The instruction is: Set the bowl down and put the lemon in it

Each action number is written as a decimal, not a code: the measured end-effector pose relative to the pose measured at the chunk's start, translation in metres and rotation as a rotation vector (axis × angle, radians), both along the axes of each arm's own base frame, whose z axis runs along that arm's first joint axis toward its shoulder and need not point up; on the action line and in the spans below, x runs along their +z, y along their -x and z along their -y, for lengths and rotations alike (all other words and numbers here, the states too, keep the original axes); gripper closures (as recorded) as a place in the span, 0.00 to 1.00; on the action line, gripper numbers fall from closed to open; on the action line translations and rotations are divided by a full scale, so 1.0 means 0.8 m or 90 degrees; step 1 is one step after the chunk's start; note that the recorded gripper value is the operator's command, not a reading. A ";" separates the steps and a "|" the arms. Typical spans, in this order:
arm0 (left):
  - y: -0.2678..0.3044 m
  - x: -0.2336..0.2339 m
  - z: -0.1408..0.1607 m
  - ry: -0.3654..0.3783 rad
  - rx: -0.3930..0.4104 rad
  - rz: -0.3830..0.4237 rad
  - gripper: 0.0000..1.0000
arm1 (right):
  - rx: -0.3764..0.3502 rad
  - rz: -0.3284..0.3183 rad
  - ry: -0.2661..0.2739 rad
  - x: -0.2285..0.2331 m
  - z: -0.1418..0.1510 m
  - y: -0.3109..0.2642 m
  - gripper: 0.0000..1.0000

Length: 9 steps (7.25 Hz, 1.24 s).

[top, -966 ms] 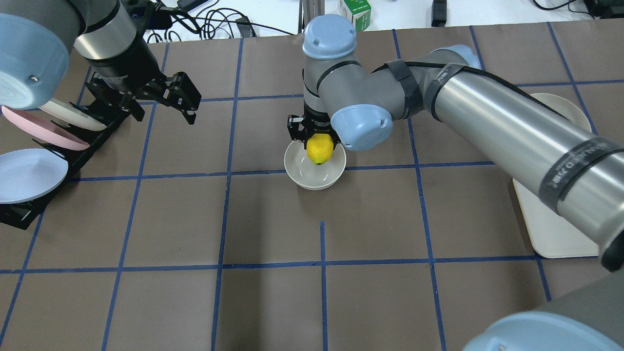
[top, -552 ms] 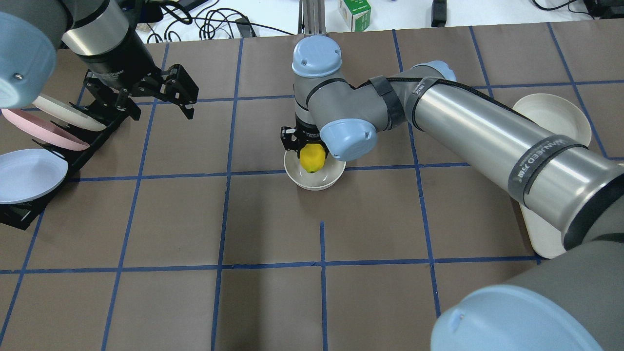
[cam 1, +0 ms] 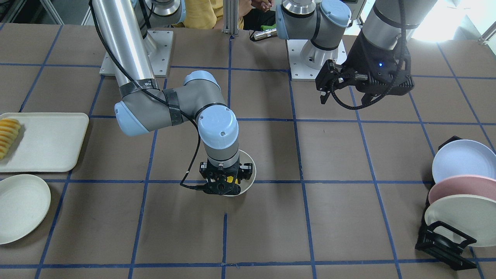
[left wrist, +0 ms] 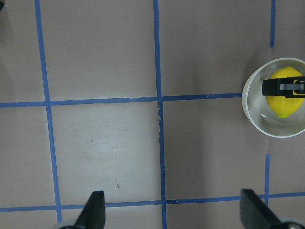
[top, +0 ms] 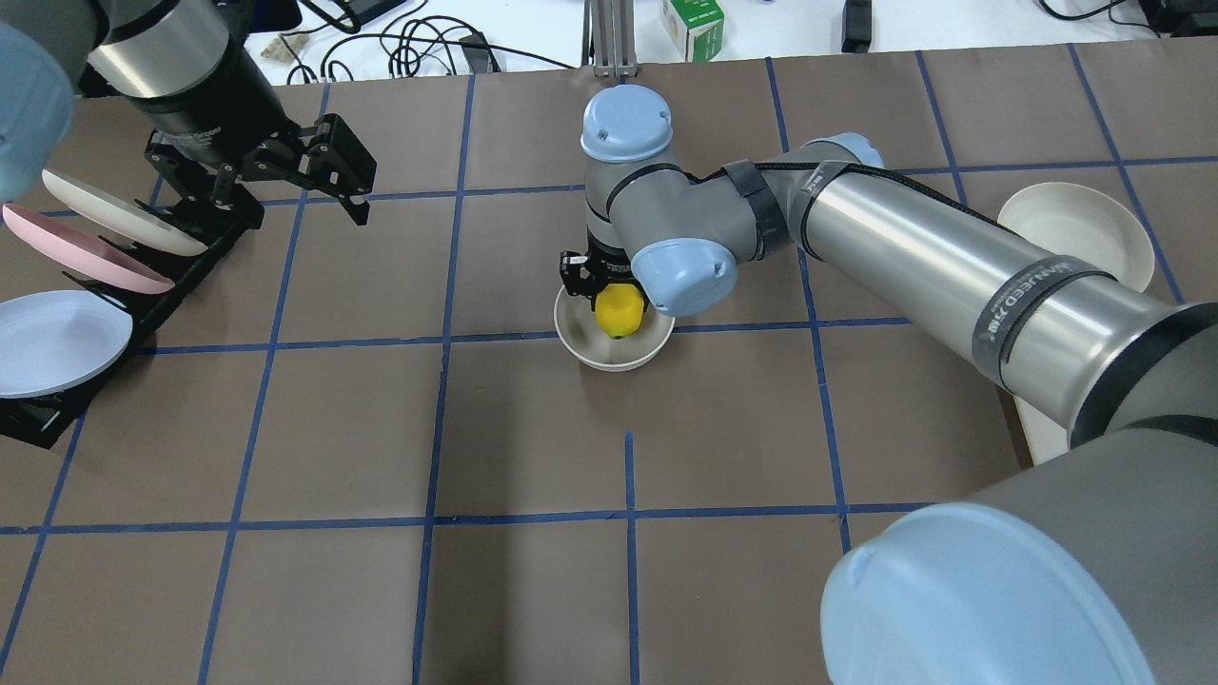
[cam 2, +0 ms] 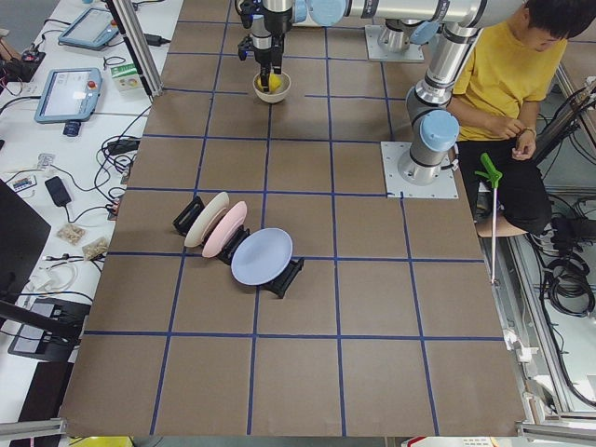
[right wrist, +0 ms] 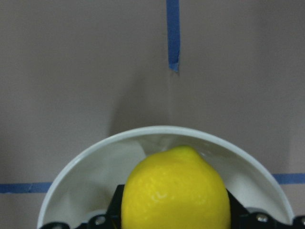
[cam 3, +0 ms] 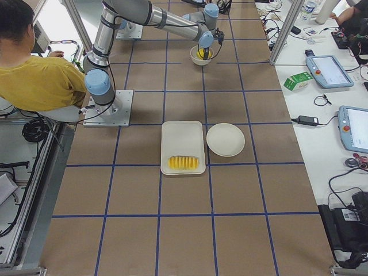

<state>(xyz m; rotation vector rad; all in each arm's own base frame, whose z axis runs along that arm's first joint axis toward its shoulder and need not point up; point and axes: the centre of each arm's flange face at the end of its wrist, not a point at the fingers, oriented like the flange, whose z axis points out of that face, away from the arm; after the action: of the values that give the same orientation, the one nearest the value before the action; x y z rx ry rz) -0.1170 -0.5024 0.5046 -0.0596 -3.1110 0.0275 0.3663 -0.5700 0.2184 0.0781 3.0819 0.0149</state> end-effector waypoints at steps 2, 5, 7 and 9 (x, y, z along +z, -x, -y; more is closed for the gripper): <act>-0.005 0.003 -0.001 0.002 -0.001 0.000 0.00 | -0.002 -0.001 0.002 0.008 0.000 0.002 0.00; -0.008 0.004 -0.003 0.003 0.001 0.000 0.00 | -0.009 -0.001 0.019 0.102 -0.012 0.038 0.00; -0.009 0.005 -0.003 0.003 0.001 0.003 0.00 | -0.063 0.002 0.043 0.196 -0.001 0.146 0.00; -0.012 0.010 -0.001 0.006 0.004 0.014 0.00 | -0.126 -0.029 0.040 0.269 -0.015 0.268 0.00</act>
<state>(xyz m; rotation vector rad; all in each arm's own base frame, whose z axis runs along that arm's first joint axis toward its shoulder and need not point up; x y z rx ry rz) -0.1071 -0.5018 0.5130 -0.0516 -3.1333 0.0426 0.1521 -0.5584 0.4338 0.3845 3.1015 -0.0948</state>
